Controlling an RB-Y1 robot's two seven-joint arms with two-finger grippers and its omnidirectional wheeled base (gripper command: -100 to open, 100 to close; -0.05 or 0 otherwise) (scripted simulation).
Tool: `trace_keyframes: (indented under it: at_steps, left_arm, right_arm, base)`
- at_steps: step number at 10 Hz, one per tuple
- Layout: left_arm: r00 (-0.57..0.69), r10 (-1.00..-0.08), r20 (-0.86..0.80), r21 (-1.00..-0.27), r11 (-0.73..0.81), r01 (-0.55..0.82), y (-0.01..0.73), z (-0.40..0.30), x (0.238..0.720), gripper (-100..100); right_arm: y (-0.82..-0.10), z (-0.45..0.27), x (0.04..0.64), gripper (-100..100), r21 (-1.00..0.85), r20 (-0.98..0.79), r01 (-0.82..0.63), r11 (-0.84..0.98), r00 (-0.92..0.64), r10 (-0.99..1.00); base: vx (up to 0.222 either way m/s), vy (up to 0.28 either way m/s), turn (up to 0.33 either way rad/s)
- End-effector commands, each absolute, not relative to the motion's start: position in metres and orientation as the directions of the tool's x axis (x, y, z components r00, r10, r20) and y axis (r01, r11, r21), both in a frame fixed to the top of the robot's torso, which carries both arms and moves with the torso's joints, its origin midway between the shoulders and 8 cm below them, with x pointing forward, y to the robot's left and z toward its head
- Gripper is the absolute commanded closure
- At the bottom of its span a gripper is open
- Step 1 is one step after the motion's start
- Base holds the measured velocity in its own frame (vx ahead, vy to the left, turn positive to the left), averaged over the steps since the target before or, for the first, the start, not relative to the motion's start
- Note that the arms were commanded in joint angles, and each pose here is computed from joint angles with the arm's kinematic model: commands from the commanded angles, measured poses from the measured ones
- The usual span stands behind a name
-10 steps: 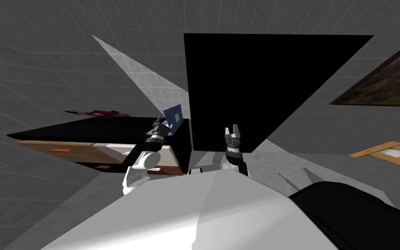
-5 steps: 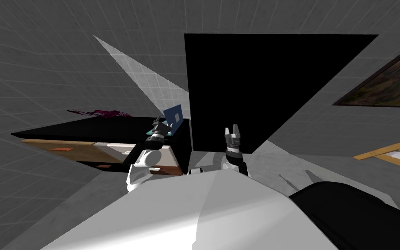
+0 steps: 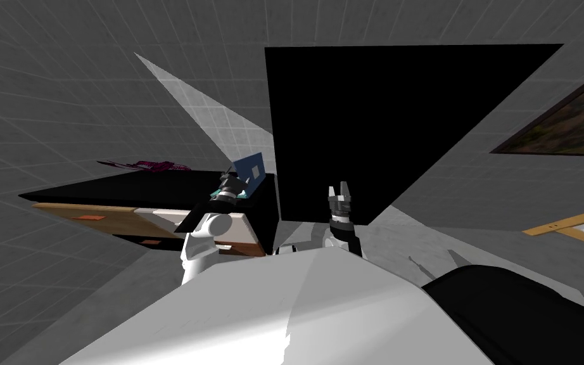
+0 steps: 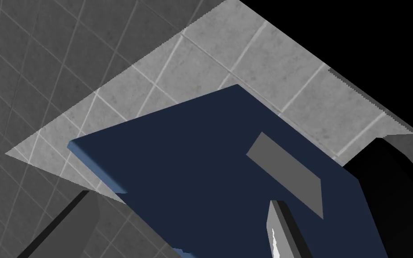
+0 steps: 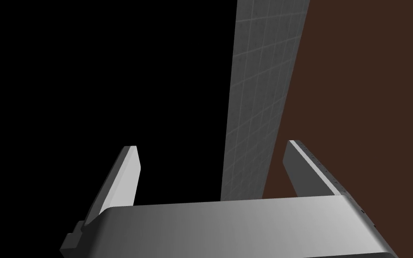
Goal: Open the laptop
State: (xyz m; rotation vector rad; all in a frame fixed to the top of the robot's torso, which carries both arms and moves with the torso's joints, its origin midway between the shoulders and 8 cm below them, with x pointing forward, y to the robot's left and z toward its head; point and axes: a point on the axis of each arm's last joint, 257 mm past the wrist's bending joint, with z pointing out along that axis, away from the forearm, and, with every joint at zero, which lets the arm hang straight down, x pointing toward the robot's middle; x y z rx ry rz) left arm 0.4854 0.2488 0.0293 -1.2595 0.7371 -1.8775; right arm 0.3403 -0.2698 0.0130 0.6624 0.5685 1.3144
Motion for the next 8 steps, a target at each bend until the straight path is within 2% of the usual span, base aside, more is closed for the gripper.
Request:
trace_keyframes:
  at_steps: [1, 6, 8]
  left_arm:
    - [-0.238, -0.83, 0.505, -0.789, -0.555, 0.263, 0.239, 0.023, 0.477, 100]
    - [-0.232, -0.83, 0.507, -0.787, -0.555, 0.268, 0.227, 0.017, 0.464, 100]
    - [-0.238, -0.811, 0.535, -0.765, -0.584, 0.272, 0.236, 0.023, 0.47, 100]
  right_arm:
    - [-0.27, 0.013, 0.34, 0, 0.722, -0.008, -0.681, 0.124, 0.171, 0.985]
    - [-0.27, 0.013, 0.34, 0, 0.722, -0.008, -0.681, 0.124, 0.17, 0.985]
    - [-0.27, 0.013, 0.34, 0, 0.722, -0.008, -0.681, 0.124, 0.17, 0.985]
  base:
    - [0.004, 0.065, -0.049]
    - [-0.004, 0.034, -0.017]
    - [-0.007, -0.003, -0.033]
